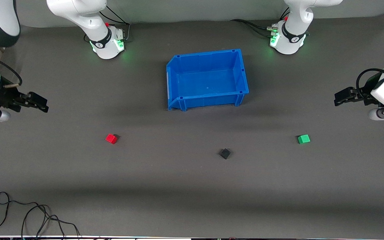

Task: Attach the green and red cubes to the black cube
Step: 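Reach the right gripper to the red cube while the left gripper reaches the green cube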

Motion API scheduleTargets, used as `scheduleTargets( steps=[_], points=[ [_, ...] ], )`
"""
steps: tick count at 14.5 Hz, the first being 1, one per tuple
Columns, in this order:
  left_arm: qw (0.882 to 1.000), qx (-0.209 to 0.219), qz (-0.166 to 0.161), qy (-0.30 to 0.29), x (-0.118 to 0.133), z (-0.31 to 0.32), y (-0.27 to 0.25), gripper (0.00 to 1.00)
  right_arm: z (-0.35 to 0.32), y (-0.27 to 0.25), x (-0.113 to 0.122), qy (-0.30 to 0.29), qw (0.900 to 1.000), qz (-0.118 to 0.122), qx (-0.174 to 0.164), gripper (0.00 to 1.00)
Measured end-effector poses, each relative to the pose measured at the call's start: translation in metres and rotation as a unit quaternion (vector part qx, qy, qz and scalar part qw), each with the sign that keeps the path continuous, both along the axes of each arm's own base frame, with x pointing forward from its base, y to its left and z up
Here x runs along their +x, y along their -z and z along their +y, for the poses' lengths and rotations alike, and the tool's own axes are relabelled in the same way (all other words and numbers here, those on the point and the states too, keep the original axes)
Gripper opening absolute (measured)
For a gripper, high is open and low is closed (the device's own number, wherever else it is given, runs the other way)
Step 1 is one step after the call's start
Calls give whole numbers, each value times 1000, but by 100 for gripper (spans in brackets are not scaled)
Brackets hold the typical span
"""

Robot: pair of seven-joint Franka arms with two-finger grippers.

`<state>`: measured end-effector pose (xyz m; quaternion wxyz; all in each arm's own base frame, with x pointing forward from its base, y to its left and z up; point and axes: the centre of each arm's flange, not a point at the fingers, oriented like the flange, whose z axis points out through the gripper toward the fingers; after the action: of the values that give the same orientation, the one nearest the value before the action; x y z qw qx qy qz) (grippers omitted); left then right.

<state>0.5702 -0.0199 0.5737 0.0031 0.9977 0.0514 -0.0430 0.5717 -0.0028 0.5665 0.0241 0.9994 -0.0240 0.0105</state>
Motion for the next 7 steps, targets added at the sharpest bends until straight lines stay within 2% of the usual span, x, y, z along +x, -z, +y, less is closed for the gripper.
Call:
scheduleTargets(
  steps=[2,3,5,6,7],
  points=[
    [996,3,1,-84,0,-1,0,100,-2,21,8,8,1000,-12,-1,100],
    [991,0,3,-130,0,-3,0,100,-2,34,10,28,1000,-10,0,100],
    [980,-13,8,-199,0,-7,-1,100,-3,59,6,105,994,8,-1,100],
    [975,-15,10,-221,0,-6,-1,100,-3,69,4,165,986,15,-2,100],
    [970,-19,12,-243,0,-2,-1,100,-2,80,2,228,973,22,-5,100]
  ],
)
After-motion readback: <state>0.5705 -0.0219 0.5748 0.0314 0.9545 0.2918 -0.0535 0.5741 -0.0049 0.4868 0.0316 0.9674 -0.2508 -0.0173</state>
